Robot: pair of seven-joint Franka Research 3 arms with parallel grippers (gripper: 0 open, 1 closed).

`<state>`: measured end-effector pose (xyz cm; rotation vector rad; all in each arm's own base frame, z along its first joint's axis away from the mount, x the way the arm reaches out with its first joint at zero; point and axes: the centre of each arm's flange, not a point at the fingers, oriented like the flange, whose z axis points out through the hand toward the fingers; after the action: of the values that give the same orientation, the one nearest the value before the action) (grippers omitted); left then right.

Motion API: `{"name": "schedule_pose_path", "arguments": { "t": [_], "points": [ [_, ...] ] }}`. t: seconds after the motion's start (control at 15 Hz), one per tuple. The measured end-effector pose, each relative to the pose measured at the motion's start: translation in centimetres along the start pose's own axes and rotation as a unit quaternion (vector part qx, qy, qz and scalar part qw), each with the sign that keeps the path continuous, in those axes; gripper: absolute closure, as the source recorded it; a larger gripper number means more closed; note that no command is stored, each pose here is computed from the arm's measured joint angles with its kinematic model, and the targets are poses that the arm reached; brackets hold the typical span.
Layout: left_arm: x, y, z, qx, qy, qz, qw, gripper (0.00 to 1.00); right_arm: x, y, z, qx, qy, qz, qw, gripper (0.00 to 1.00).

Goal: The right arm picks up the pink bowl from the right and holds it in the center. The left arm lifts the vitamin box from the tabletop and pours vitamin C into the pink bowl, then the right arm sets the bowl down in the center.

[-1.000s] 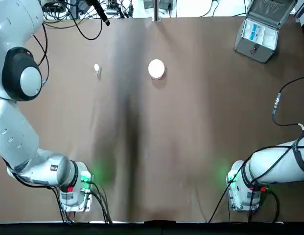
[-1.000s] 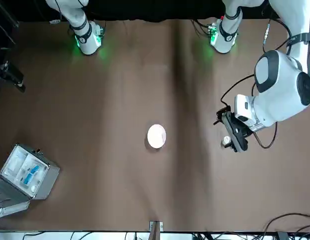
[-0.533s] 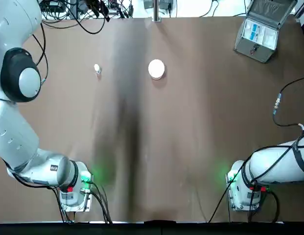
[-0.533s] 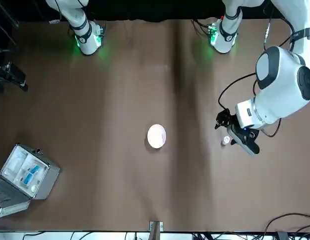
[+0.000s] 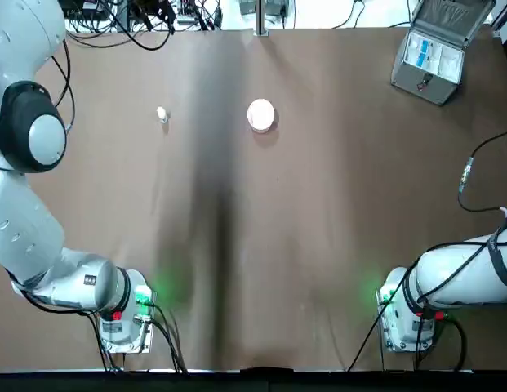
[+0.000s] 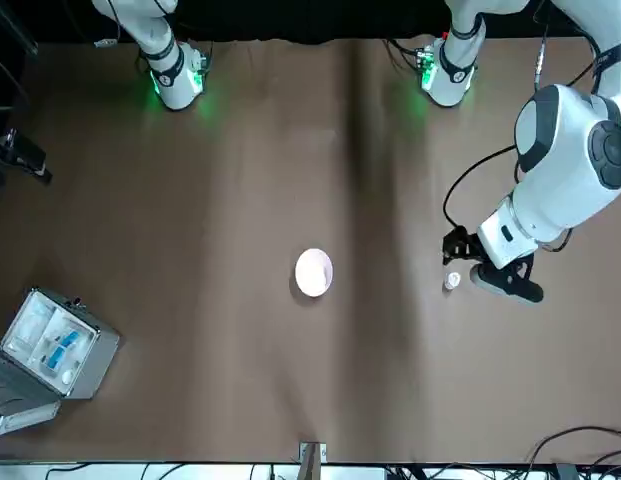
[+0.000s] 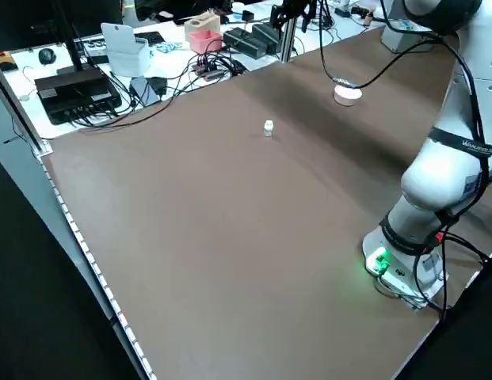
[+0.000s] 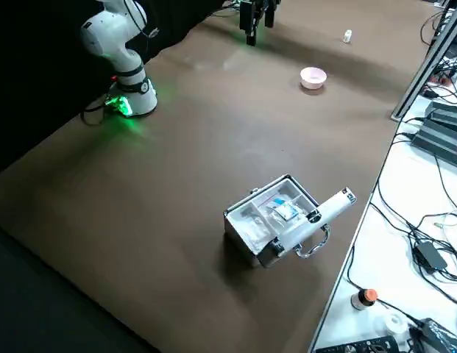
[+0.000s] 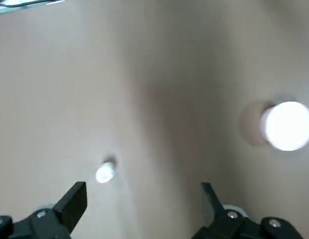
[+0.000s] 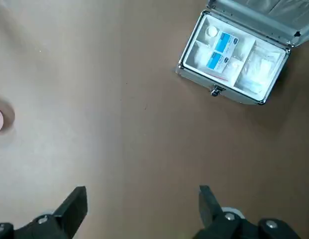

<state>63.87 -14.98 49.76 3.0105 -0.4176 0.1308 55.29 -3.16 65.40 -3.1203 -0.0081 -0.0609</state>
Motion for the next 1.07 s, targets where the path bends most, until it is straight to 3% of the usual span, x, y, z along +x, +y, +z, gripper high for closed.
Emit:
{"name": "schedule_pose_path", "arguments": {
  "t": [0.2,0.47,1.07],
  "points": [
    [-1.0,-0.9,-1.5,0.037,-0.020,-0.005,0.999,0.00,-0.1,-0.1,0.1,0.001,-0.006,-0.001,1.000,0.01],
    [-1.3,-1.1,-5.9,0.068,-0.016,0.000,0.998,0.00,-0.1,-0.2,0.1,0.001,-0.007,-0.001,1.000,0.01],
    [-3.6,-2.2,-12.0,0.077,-0.010,-0.036,0.996,0.00,-0.4,-0.2,0.0,0.002,-0.012,-0.002,1.000,0.01]
  ]
}}
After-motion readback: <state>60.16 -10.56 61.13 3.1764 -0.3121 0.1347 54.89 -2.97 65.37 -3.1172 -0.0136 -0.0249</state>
